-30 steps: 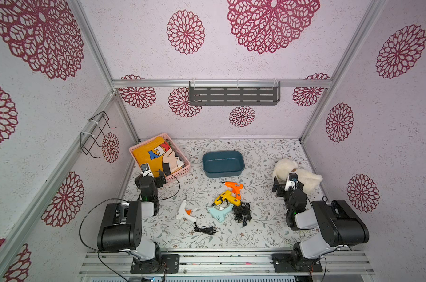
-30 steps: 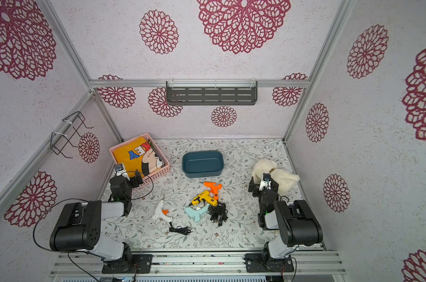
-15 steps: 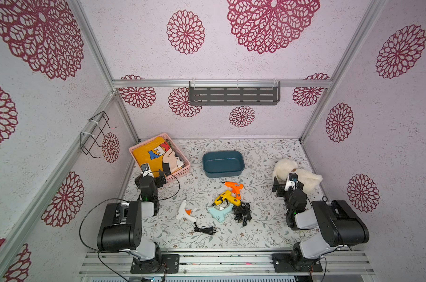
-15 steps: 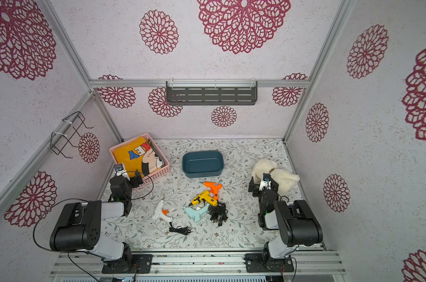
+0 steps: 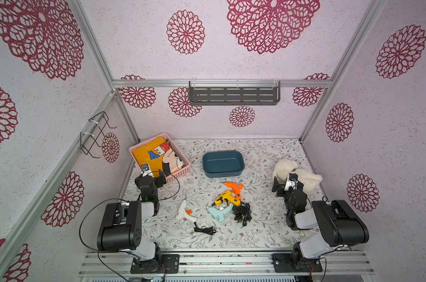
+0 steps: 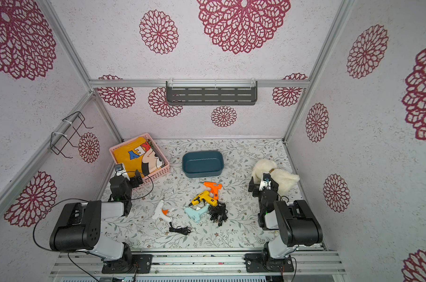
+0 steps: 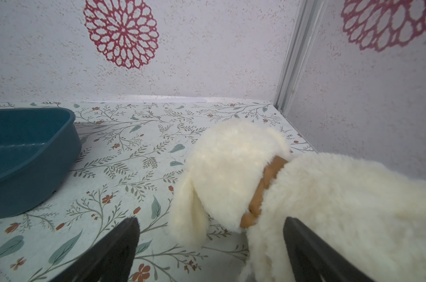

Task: Put the hot melt glue gun into the storage box
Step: Pick up the hot melt adhesive gun from the center of the board, then place the hot melt adhesive gun in the storage box.

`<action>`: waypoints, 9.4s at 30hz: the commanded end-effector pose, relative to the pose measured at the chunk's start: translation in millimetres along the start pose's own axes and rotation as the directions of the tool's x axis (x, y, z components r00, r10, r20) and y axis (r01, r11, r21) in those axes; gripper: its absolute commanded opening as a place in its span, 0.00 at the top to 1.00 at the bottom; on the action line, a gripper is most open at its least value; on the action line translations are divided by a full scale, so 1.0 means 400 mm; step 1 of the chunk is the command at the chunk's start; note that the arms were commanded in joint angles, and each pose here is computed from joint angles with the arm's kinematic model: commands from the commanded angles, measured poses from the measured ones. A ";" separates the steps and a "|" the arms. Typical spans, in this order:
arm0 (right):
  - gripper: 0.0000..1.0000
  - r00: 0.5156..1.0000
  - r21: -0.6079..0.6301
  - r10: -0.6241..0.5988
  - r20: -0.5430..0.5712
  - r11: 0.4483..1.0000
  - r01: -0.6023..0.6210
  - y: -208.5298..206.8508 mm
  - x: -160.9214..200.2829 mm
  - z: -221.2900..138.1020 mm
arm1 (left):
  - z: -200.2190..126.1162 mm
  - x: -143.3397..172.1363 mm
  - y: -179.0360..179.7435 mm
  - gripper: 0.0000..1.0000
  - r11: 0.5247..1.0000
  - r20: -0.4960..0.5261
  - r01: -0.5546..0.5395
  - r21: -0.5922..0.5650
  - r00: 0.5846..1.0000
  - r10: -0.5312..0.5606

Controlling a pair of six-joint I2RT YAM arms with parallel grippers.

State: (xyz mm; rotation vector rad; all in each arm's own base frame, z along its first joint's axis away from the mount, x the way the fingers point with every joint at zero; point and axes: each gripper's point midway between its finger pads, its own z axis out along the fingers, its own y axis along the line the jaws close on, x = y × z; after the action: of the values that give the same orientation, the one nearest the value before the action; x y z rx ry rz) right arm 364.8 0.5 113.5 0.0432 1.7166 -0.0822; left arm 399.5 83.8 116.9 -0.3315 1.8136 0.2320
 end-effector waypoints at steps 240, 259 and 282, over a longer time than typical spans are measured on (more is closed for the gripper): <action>0.03 0.754 -0.211 -0.021 -0.657 0.965 -0.157 0.264 -0.075 -0.057 | -0.101 -0.248 -0.873 1.00 0.451 -0.094 -0.470 0.759 0.606 0.790; 0.04 0.739 -0.156 0.031 -0.673 0.971 -0.183 0.208 -0.043 -0.089 | -0.087 -0.034 -1.060 1.00 0.244 0.043 -0.401 0.883 0.587 0.809; 0.03 0.711 -0.140 0.035 -0.702 0.972 -0.186 0.186 -0.004 -0.115 | -0.005 0.119 -0.934 1.00 0.067 0.120 -0.534 0.843 0.309 0.944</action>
State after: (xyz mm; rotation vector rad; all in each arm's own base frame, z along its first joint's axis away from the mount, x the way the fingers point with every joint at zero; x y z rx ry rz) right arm 328.8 78.6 110.7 0.0076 2.4968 0.2066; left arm 497.0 -285.9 68.0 1.5106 2.2496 -0.0046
